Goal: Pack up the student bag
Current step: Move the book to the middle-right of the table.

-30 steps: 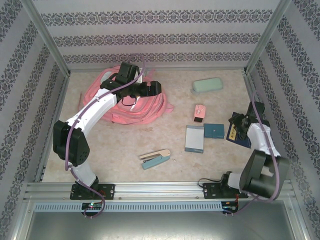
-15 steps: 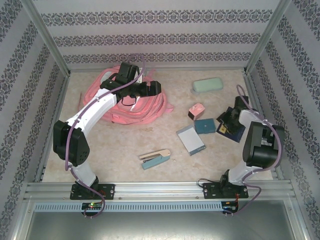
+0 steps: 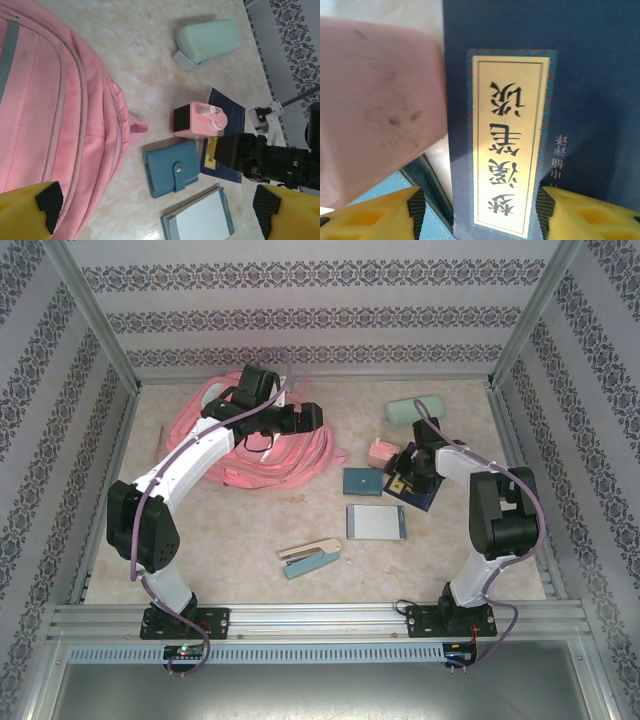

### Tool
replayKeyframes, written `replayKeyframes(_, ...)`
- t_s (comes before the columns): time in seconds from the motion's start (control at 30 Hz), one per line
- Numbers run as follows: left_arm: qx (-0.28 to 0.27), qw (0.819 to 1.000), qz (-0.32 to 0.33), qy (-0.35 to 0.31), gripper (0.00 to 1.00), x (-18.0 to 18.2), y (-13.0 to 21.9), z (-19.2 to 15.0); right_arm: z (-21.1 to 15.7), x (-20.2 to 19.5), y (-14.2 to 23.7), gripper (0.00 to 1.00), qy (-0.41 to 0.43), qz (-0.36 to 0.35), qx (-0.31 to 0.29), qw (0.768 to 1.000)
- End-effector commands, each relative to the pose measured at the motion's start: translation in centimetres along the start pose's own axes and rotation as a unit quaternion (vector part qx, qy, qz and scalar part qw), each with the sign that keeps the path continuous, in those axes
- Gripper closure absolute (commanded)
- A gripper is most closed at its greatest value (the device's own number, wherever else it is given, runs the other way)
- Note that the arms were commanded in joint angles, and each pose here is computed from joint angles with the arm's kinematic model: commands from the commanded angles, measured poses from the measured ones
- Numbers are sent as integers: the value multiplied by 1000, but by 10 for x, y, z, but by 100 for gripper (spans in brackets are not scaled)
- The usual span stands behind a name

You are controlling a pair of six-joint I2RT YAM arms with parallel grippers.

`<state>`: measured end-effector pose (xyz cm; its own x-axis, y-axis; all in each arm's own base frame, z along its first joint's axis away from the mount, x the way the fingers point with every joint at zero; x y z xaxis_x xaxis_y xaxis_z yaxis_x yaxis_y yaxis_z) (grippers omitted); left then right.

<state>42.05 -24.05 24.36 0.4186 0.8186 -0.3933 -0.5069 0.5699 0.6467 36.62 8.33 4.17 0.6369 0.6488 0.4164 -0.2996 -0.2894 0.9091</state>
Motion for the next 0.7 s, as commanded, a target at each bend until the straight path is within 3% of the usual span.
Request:
replayKeyframes(0.0, 10, 1000, -6, -15, 6, -15, -7, -5, -8, -1, -3, 38, -6, -10, 18, 1000)
replayKeyframes(0.27, 28, 997, -55, -42, 24, -73, -45, -20, 0, -2, 40, 38, 0, 8, -25, 1000)
replayKeyframes(0.5, 76, 991, -84, -73, 49, -118, -99, -58, 12, -35, 75, 37, -45, 19, -73, 996)
replayKeyframes(0.67, 107, 984, -92, -106, 57, -147, -136, -82, 15, -57, 93, 36, -68, 23, -102, 992)
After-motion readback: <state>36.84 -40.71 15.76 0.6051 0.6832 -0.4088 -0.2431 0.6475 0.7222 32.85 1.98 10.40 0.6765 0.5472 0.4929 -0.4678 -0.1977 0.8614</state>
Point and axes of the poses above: each hand's point on the last joint's axis, 136 mm out from that joint toward the fingers, its own y axis back along the fingers, its own x axis along the line the jaws close on, z = x × y, the point moved 1 cm from there along y, back along the fingers, and after that the axes turned 13 degrees about -y, right-handed, at the moved point
